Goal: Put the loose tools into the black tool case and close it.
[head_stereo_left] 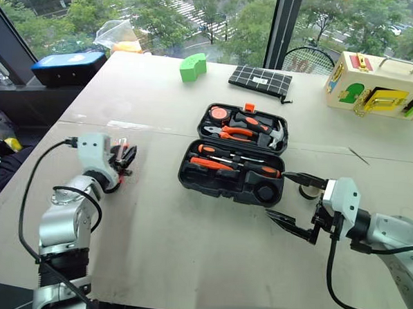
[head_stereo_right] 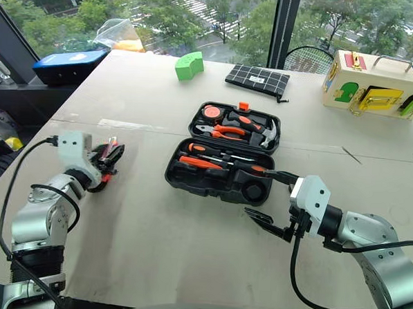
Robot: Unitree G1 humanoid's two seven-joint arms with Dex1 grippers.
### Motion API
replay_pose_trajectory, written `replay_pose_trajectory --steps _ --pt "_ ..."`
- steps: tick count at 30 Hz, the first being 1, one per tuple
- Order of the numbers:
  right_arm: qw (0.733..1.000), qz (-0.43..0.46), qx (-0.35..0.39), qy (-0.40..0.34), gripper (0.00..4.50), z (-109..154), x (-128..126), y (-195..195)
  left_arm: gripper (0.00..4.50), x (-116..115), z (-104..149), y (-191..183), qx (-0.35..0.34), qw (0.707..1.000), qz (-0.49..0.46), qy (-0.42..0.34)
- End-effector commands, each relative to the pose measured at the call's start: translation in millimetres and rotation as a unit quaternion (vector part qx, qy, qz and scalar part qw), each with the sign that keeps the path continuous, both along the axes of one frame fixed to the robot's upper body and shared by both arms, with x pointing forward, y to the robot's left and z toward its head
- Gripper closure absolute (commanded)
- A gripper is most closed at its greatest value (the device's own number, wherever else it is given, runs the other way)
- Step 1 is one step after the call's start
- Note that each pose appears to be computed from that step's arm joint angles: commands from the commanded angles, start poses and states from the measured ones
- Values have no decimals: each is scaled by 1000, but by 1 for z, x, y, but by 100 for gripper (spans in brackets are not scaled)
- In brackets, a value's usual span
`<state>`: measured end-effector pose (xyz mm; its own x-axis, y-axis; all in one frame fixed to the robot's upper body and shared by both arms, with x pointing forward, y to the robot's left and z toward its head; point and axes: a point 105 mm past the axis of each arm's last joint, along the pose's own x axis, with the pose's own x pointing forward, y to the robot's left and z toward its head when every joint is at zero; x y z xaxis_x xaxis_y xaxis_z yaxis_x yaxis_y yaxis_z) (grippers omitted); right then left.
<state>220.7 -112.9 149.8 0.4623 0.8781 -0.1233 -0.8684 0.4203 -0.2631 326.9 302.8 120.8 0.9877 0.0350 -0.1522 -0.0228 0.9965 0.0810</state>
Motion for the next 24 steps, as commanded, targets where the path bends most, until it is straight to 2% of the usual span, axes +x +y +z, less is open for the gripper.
replay_pose_trajectory --steps 1,2,3,10,13,17,18,19,21,22,24 --pt "1000 3 -3 -25 0 8 1 0 72 -1 4 9 15 1000 19 0" --pt "1000 3 -3 -25 0 8 1 1 18 -1 -3 9 12 1000 24 16" --pt "1000 4 -3 -25 0 7 1 1 1 -2 -10 10 8 999 29 31" --pt "1000 1 -10 -24 0 6 1 -1 1 -3 -53 4 -49 991 37 118" --pt "1000 -5 -14 -23 0 5 -1 -2 86 -2 -57 -1 -58 991 30 121" --pt "1000 -10 -16 -22 0 5 -2 -4 277 0 -55 -5 -61 992 23 108" --pt "1000 -11 -16 -22 0 5 -2 -4 311 2 -52 -6 -63 993 22 99" --pt "1000 -12 -16 -22 0 5 -2 -5 313 4 -48 -7 -65 994 21 85" --pt "999 -19 -18 -20 0 3 -1 -5 313 21 -9 -38 -46 997 -70 4" --pt "999 -21 -18 -18 0 2 -1 -5 313 27 9 -65 -45 989 -139 -29" --pt "999 -23 -17 -18 0 2 -2 -5 313 28 28 -112 -43 963 -261 -52"
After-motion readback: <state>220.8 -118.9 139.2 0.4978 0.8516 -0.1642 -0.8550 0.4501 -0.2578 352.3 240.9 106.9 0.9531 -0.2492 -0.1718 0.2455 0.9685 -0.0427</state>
